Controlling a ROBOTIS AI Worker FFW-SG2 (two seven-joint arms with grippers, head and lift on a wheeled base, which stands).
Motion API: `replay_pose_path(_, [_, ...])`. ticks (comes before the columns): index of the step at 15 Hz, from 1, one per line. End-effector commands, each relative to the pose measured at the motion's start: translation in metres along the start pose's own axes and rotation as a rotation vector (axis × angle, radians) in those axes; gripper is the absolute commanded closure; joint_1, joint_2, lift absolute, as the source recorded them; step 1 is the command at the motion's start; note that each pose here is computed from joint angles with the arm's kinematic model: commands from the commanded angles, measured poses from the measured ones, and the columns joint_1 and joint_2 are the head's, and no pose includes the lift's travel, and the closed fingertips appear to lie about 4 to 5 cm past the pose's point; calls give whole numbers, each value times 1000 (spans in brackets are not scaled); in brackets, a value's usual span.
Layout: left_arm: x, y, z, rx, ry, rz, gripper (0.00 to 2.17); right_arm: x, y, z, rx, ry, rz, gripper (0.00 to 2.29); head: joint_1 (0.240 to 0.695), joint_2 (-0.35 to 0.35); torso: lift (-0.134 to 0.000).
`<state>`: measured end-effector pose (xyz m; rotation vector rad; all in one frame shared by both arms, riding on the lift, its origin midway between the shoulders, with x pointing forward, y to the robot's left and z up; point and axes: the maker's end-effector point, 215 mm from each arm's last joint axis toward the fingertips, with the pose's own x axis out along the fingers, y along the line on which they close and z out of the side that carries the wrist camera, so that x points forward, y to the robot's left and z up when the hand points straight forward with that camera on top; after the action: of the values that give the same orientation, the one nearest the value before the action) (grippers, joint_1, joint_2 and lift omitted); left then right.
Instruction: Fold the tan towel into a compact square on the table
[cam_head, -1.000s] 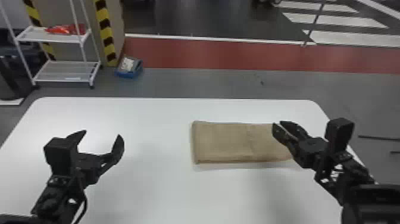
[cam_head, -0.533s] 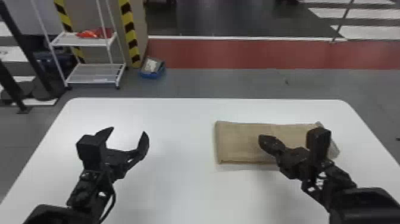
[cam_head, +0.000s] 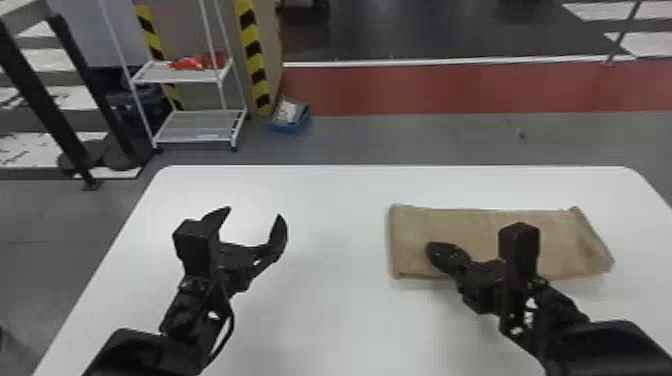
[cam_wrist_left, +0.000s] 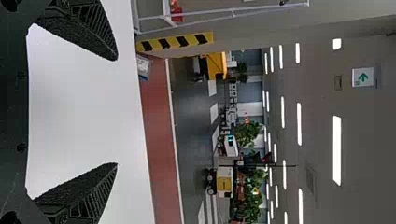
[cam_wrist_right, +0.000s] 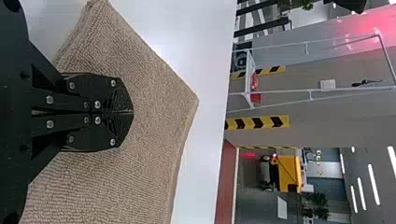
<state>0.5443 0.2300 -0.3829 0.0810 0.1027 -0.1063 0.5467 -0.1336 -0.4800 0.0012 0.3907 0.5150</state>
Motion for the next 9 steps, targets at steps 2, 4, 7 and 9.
replay_pose_path(2, [1,0,0,0,0,-3,70,12,32,-4,0,16,38,2250,695,104,-109])
replay_pose_path(4, [0,1,-1,0,2,0,70,23,56,-1,10,21,62,2250,695,121,-109])
replay_pose_path(7, [-1,2,-3,-2,6,1,70,37,94,10,11,12,101,2250,695,162,-109])
replay_pose_path(9, [-1,2,-3,0,6,1,70,45,110,18,9,1,103,2250,695,186,-109])
